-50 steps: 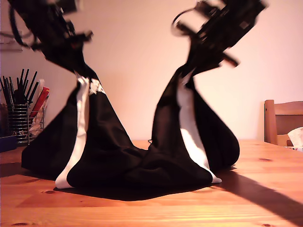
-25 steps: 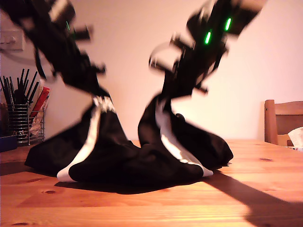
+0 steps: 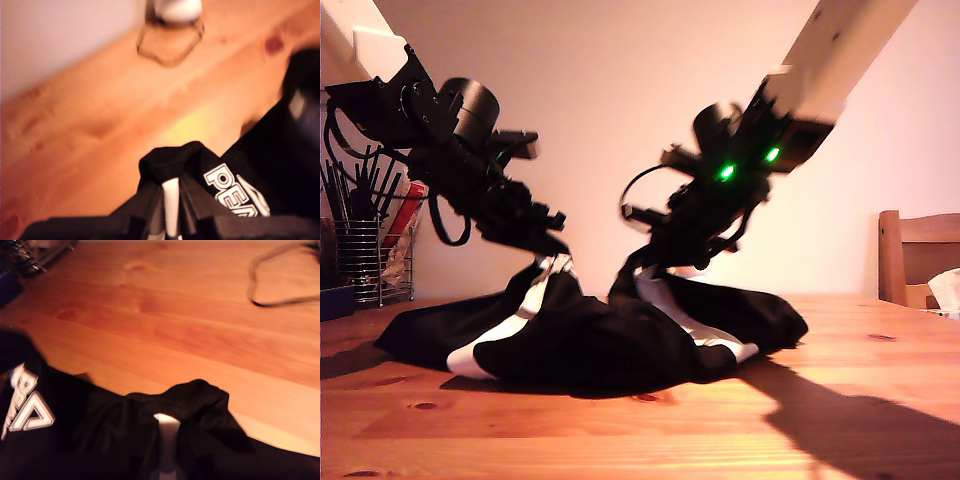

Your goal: Fold the shorts in front of you. After folding it, place it to the right side.

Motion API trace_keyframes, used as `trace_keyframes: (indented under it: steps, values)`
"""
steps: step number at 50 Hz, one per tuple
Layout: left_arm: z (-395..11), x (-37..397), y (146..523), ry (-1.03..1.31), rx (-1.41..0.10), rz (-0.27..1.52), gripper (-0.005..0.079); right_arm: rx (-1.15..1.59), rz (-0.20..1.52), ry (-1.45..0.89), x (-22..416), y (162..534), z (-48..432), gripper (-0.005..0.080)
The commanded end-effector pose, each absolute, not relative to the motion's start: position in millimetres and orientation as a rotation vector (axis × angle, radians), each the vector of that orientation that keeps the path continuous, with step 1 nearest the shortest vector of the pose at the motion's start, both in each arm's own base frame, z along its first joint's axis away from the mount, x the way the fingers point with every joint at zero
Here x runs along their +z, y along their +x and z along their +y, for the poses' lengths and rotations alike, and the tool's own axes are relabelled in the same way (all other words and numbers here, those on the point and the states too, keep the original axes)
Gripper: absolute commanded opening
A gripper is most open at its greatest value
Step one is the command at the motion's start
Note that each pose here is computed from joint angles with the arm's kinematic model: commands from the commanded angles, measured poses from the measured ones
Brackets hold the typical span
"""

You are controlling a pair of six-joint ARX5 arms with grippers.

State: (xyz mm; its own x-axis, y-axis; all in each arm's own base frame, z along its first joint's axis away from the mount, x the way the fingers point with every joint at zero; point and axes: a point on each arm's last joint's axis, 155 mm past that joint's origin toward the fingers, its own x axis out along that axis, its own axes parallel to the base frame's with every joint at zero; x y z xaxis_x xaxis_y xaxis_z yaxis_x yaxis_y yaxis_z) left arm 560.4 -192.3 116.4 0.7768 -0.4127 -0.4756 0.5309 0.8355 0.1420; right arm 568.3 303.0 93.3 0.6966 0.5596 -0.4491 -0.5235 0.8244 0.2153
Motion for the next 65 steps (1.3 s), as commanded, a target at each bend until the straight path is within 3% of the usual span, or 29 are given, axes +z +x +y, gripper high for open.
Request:
trace_keyframes:
  steps: [1, 7, 10, 26, 30, 37, 42, 65]
  values:
    - [-191, 96, 561, 0.278, -0.522, 0.474, 0.0061, 0.624, 0.493, 0.053, 98, 568, 314, 0.0121]
    - [-191, 98, 561, 0.279, -0.521, 0.468, 0.0305, 0.635, 0.471, 0.016, 101, 567, 319, 0.0251]
    - [-191, 98, 561, 0.279, -0.521, 0.468, 0.0359, 0.636, 0.468, 0.016, 102, 567, 319, 0.0285]
    - [-191, 110, 564, 0.322, -0.520, 0.424, 0.0374, 0.657, 0.545, 0.011, 120, 567, 323, 0.0298]
    - [-188, 96, 555, 0.323, -0.529, 0.496, 0.0326, 0.710, 0.619, 0.022, 118, 555, 329, 0.0267]
    - [-183, 63, 530, 0.322, -0.556, 0.666, 0.0096, 0.783, 0.744, 0.042, 107, 528, 340, 0.0092]
    - [-173, 53, 524, 0.323, -0.540, 0.721, -0.0002, 0.801, 0.800, 0.038, 98, 514, 346, -0.0014]
    - [-121, 15, 514, 0.329, -0.439, 0.886, -0.0019, 0.856, 0.934, -0.011, 83, 471, 361, -0.0013]
